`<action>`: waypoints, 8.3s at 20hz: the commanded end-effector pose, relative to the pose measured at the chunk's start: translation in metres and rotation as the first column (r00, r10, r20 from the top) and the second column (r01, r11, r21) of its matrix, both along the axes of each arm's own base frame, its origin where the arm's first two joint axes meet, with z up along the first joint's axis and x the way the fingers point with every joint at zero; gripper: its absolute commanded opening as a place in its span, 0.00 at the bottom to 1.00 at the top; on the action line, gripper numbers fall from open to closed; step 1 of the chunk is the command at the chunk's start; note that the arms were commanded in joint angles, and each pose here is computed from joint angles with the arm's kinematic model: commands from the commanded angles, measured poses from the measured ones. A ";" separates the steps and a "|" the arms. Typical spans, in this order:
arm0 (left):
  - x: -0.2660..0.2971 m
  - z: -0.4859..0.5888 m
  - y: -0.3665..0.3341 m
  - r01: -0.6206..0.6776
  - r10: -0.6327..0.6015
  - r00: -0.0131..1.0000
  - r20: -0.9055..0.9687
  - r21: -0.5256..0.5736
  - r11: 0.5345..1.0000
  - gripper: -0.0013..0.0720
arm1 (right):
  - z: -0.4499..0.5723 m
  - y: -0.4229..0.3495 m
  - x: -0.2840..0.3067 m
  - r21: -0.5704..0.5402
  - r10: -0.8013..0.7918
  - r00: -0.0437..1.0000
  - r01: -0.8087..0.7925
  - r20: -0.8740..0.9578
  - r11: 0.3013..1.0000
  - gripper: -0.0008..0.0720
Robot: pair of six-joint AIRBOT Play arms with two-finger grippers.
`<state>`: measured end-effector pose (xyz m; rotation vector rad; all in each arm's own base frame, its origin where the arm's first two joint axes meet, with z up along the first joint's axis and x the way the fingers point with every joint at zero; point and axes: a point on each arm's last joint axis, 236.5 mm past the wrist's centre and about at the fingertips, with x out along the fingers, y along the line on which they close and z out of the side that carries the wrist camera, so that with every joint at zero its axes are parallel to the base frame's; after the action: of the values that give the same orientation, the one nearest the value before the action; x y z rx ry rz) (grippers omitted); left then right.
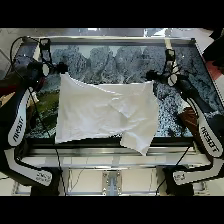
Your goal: Fold the shirts.
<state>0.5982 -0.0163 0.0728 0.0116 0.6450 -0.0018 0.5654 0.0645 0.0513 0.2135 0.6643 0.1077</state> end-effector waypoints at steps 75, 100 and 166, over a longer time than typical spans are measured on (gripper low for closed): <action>-0.359 -0.159 0.010 -0.625 0.244 0.770 -0.589 -0.620 0.476 0.03 | -0.146 0.017 -0.268 0.543 0.296 0.783 0.062 -0.547 0.837 0.04; -0.319 0.298 0.029 0.005 -0.028 0.960 0.279 0.082 0.997 0.03 | 0.302 -0.037 -0.340 -0.206 0.125 0.982 -0.095 0.139 0.974 0.03; -0.406 -0.181 0.045 -0.815 0.260 0.557 -0.789 -0.459 0.352 0.84 | 0.000 -0.003 -0.303 0.311 0.292 0.865 -0.169 -0.408 0.935 0.50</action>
<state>0.1835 0.0128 -0.1031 -1.2486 1.2928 0.3987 0.2632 0.0597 0.0497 0.4192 1.1438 0.3846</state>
